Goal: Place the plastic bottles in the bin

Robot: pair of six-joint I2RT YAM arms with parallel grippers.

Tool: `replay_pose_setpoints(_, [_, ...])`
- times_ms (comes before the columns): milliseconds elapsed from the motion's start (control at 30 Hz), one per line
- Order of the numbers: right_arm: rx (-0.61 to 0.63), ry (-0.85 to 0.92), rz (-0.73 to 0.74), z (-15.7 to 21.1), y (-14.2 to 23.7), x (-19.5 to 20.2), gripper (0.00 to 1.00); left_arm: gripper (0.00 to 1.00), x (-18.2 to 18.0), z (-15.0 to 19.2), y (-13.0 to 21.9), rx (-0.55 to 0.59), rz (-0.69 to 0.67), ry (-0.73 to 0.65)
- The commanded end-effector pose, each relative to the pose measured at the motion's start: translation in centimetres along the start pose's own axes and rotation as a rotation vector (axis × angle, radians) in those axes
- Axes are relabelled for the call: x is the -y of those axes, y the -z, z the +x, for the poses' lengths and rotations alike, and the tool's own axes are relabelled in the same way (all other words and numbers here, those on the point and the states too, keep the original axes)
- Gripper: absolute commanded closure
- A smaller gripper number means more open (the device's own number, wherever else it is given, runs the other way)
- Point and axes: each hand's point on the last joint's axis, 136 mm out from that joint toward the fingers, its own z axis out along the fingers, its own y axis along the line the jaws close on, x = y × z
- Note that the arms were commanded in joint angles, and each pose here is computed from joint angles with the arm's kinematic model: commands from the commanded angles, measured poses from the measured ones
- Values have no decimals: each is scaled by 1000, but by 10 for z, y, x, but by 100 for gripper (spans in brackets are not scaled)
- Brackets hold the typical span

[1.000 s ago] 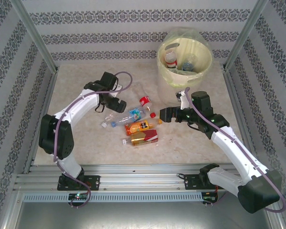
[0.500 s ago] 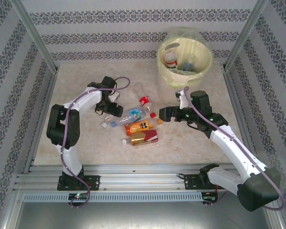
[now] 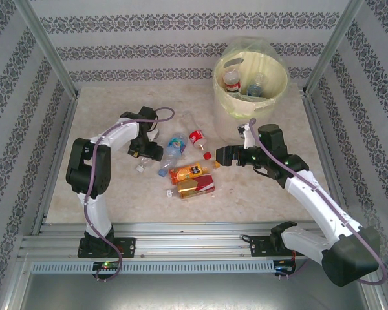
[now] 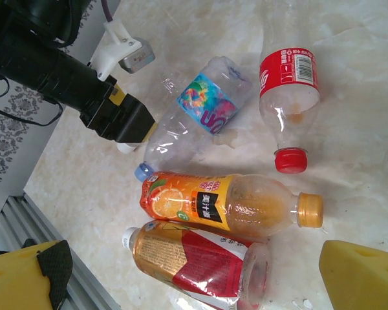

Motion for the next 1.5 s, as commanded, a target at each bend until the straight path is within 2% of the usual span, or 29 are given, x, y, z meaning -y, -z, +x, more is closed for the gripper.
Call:
replay_pose_setpoints(0, [9, 12, -18, 3, 1, -6, 2, 19, -3, 12, -7, -74, 0, 39])
replay_pose_setpoints(267, [14, 7, -21, 4, 2, -7, 2, 17, -1, 15, -11, -94, 11, 48])
replay_pose_setpoints(433, [25, -10, -31, 2, 2, -8, 2, 25, 3, 11, -5, -71, 32, 45])
replay_pose_setpoints(567, [54, -52, -70, -4, 1, -14, 3, 32, 6, 3, 9, -15, 52, 38])
replay_pose_setpoints(700, [94, -127, -134, -15, -3, -22, 3, 35, 15, -12, 36, 109, 106, 14])
replay_pose_setpoints(933, [123, -178, -286, -37, -12, -50, 4, 35, 64, -32, 107, 381, 393, -80])
replay_pose_setpoints(1067, [126, -148, -353, -48, -18, -68, 4, 35, 104, -29, 154, 497, 656, -164])
replay_pose_setpoints(1167, [119, -112, -414, -55, -23, -86, 3, 37, 127, -21, 177, 520, 836, -206])
replay_pose_setpoints(1267, [123, -81, -436, -62, -26, -96, 2, 37, 143, -13, 190, 515, 956, -243])
replay_pose_setpoints(1467, [130, -45, -470, -79, -31, -111, 2, 37, 169, 3, 197, 458, 1059, -288])
